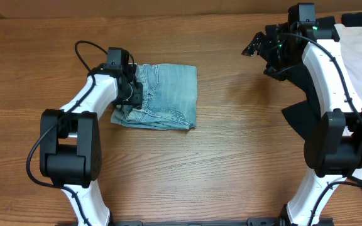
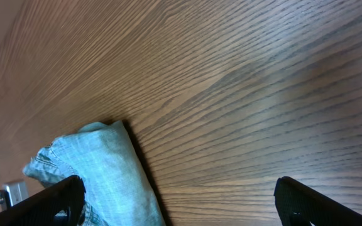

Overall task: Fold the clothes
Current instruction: 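Grasp the folded shorts with the left gripper and lift them up-left, then lower the folded shorts at the table's left edge with the left gripper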

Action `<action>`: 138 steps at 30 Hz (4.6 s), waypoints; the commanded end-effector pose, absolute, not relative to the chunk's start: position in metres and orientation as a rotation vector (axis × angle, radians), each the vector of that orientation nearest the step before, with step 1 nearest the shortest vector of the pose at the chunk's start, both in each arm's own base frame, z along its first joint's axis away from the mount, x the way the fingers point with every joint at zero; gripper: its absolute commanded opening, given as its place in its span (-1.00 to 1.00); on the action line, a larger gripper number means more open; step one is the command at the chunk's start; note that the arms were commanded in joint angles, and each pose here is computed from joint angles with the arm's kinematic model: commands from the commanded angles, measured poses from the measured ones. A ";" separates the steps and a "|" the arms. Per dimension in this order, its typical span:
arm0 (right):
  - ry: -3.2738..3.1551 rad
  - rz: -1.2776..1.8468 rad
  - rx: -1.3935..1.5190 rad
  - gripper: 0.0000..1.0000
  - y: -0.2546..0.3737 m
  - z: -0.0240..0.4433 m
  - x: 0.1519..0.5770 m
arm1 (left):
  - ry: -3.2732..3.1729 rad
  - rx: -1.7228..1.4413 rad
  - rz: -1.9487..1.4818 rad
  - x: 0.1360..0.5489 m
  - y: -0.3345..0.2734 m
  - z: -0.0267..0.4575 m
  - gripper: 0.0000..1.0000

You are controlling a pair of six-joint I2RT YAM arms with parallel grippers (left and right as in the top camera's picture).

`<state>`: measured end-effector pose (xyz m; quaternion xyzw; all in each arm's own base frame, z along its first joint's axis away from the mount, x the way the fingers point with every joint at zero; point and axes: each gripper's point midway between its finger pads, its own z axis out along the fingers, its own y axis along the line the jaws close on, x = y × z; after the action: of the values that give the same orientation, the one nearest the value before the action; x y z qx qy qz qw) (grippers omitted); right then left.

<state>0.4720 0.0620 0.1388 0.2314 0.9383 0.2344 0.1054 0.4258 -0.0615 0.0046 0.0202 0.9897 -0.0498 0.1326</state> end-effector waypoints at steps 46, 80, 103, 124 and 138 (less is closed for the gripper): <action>2.750 0.646 0.640 1.00 0.057 0.150 0.469 | 2.225 -0.914 -0.796 0.534 0.079 0.285 -0.91; 2.832 0.470 0.706 1.00 0.039 0.137 0.449 | 1.753 -1.237 -0.605 0.625 0.218 0.226 -0.92; 2.823 0.473 0.702 1.00 0.039 0.138 0.451 | 2.706 -1.409 0.067 0.435 0.229 0.073 0.22; 2.818 0.478 0.699 1.00 0.040 0.138 0.453 | 2.759 -0.388 -0.118 0.492 0.168 0.175 0.49; 2.835 0.474 0.706 1.00 0.040 0.137 0.448 | 2.908 0.606 -0.027 0.505 0.030 0.103 0.57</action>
<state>0.4503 0.0410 0.1246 0.2408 0.9543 0.1598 0.0765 0.5104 0.0264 0.1259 0.1517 0.9812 -0.0321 0.1150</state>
